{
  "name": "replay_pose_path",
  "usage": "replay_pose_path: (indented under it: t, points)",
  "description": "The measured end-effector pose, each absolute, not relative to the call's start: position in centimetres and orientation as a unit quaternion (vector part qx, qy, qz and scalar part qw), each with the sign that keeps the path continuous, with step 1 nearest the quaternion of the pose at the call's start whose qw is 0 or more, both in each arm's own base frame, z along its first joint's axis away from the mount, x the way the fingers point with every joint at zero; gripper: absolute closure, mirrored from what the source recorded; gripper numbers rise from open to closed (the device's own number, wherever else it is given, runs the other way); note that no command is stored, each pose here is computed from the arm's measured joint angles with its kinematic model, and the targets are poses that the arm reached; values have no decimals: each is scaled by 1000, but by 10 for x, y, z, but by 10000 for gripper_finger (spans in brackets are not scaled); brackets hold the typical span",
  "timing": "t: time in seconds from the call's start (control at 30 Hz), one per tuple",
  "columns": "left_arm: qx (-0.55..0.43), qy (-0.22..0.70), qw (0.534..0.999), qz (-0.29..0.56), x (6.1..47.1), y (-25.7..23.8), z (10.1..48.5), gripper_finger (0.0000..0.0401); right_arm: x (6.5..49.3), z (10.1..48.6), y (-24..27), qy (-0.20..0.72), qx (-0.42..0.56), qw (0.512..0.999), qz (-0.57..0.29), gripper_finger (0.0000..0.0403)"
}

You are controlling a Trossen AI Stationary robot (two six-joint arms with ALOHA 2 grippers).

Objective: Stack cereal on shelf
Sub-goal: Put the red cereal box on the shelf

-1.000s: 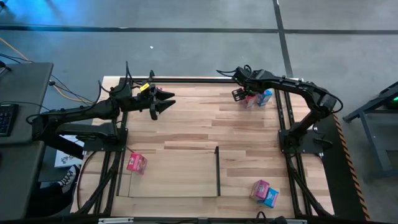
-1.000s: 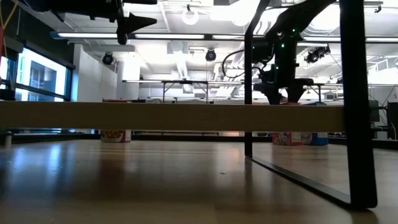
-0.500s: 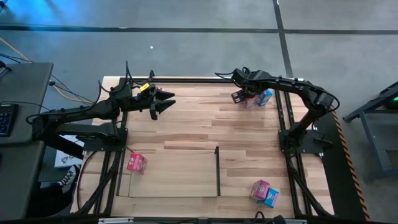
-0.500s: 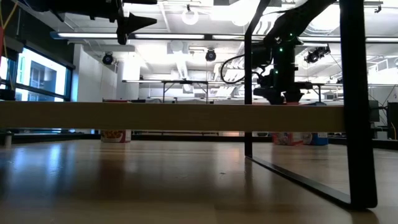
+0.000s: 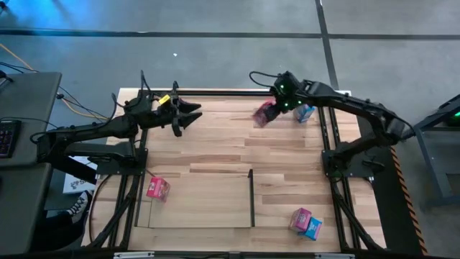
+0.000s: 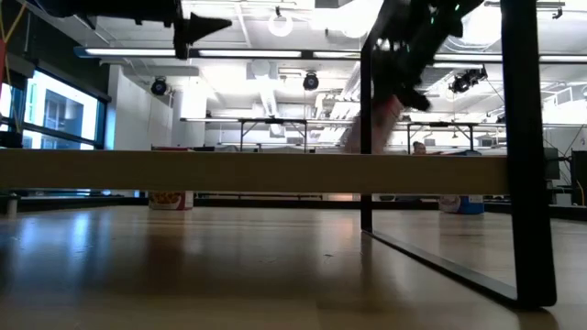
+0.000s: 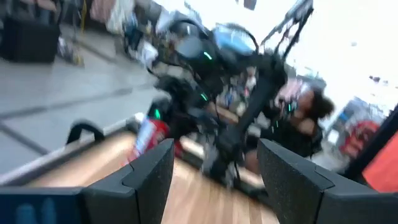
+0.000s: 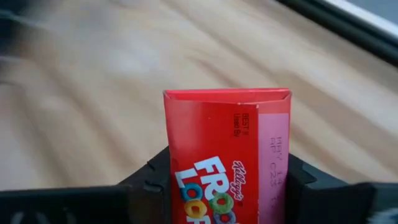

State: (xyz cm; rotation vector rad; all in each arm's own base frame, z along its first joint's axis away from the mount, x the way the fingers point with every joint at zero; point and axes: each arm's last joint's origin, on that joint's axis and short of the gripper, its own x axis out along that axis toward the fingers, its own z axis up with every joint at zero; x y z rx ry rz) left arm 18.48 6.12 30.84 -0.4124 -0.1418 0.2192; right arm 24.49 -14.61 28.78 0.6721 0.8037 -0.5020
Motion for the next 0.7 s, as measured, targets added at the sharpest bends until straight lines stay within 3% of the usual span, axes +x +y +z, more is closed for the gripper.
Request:
replay_pose_path:
  t: [0.17,0.3,0.5,0.7]
  points:
    - [-188,-152,963,118,181,63,324,179,276,313,-100,290,306,899,-120,256]
    - [-181,-180,960,115,179,64,329,179,308,328,-62,264,279,920,-75,256]
    - [-181,-180,960,114,179,64,329,179,357,345,-14,297,206,932,-34,256]
    - [-197,-182,957,112,179,64,329,179,393,345,22,379,180,908,11,256]
